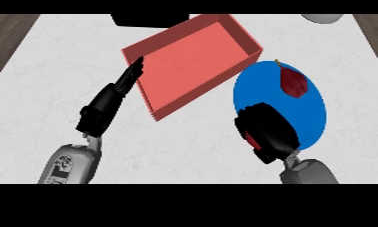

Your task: Pick the tomato from the plate and place it in the cardboard box

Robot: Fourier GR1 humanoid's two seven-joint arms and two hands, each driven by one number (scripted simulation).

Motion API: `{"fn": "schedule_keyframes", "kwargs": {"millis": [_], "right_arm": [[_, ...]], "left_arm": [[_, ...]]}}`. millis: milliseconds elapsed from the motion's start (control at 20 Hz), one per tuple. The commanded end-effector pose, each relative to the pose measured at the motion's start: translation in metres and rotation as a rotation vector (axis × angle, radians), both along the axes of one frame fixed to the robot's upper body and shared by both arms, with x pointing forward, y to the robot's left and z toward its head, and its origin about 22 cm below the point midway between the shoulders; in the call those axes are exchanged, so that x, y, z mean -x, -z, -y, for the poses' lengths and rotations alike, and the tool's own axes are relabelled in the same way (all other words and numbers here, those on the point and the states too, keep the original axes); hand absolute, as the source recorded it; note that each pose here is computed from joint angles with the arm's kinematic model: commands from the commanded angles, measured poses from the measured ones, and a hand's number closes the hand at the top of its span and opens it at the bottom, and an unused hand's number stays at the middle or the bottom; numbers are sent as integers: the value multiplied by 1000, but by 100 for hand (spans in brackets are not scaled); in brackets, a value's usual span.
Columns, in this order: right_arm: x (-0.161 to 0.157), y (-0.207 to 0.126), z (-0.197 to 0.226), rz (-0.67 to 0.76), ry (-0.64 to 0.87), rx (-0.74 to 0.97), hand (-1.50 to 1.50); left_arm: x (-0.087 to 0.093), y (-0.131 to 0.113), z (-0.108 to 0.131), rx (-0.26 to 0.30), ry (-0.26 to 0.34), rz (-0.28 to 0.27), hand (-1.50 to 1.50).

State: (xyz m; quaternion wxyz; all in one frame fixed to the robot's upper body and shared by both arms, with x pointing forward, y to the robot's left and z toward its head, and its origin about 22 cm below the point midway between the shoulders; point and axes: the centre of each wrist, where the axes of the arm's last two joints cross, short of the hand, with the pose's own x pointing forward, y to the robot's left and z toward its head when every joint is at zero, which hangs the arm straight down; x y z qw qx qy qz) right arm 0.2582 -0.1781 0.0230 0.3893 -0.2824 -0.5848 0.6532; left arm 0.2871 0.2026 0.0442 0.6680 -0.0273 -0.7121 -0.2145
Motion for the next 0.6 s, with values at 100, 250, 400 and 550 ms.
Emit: {"fn": "schedule_keyframes", "kwargs": {"millis": [100, 250, 400, 550], "right_arm": [[22, -40, -115, 174, -53, -117, 150], [42, -70, -134, 192, -54, -174, 150], [68, -99, -133, 199, -83, -244, 150], [82, -126, -133, 193, -125, -285, 150]], "left_arm": [[-3, 6, 6, 9, -2, 2, 0], [0, -5, -4, 9, -20, -1, 0], [-2, 8, 2, 4, -43, -13, 0], [8, 4, 30, 13, -19, -13, 0]]}}
